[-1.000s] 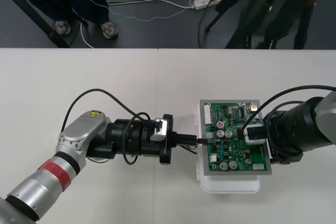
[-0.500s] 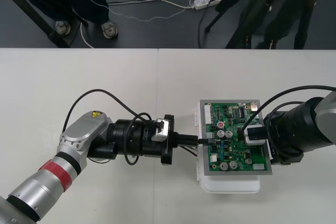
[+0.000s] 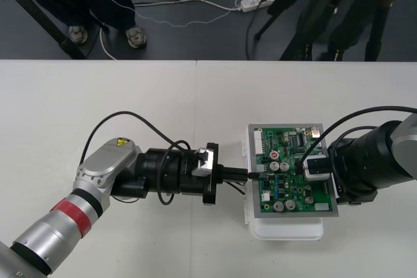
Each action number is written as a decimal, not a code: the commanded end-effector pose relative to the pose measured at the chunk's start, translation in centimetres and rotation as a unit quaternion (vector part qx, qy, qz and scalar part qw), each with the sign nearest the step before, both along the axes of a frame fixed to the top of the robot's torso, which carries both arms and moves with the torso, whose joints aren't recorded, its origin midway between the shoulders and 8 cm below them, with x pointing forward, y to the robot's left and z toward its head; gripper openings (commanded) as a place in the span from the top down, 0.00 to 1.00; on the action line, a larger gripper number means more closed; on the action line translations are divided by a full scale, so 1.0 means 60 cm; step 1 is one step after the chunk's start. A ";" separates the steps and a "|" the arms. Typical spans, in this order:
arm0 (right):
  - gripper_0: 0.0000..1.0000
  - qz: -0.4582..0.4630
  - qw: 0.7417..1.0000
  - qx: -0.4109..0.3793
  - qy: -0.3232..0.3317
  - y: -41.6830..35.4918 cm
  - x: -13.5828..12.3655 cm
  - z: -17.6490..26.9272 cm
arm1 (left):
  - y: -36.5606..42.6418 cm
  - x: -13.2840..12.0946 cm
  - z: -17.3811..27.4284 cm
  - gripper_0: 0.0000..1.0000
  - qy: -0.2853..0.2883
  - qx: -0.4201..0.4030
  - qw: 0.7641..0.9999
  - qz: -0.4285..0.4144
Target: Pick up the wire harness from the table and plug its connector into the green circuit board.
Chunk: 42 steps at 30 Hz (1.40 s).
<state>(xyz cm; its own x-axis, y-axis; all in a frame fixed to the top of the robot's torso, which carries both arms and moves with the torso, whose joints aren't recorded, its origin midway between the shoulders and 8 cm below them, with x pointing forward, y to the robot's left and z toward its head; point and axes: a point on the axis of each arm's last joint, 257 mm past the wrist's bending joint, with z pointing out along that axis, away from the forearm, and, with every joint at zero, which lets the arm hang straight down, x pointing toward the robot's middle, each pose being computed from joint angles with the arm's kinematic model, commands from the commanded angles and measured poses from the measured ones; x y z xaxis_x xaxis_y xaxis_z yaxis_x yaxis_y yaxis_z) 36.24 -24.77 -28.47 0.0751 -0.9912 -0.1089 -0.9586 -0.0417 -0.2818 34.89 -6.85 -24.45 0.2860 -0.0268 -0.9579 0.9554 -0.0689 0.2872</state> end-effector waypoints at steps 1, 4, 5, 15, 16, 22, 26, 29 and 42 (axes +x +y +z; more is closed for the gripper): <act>0.00 0.034 0.999 -0.005 -0.012 0.014 0.006 0.019 | -0.065 -0.007 0.029 1.00 -0.003 -0.007 1.000 -0.012; 0.00 0.034 0.999 -0.007 -0.011 0.013 0.005 0.019 | -0.069 -0.006 0.031 1.00 -0.003 -0.009 1.000 -0.010; 0.00 0.033 0.999 -0.006 -0.010 0.013 0.004 0.019 | -0.074 -0.007 0.032 1.00 -0.002 -0.010 1.000 -0.010; 0.00 0.033 0.999 -0.006 -0.011 0.013 0.005 0.019 | -0.079 -0.007 0.036 1.00 -0.005 -0.013 1.000 -0.010; 0.00 0.033 0.999 -0.006 -0.010 0.014 0.005 0.019 | -0.079 -0.007 0.037 1.00 -0.005 -0.013 1.000 -0.011; 0.00 0.034 0.999 -0.006 -0.011 0.013 0.005 0.020 | -0.078 -0.006 0.035 1.00 -0.003 -0.012 1.000 -0.010; 0.00 0.034 0.999 -0.008 -0.012 0.011 0.006 0.020 | -0.074 -0.004 0.032 0.96 -0.001 -0.009 1.000 -0.008; 0.00 0.032 0.999 -0.011 -0.016 0.008 0.010 0.023 | -0.061 0.002 0.026 0.42 0.001 -0.001 1.000 -0.005; 0.00 0.003 1.000 -0.017 -0.013 -0.033 0.027 0.029 | 0.065 0.033 0.001 0.08 -0.031 0.065 0.997 0.019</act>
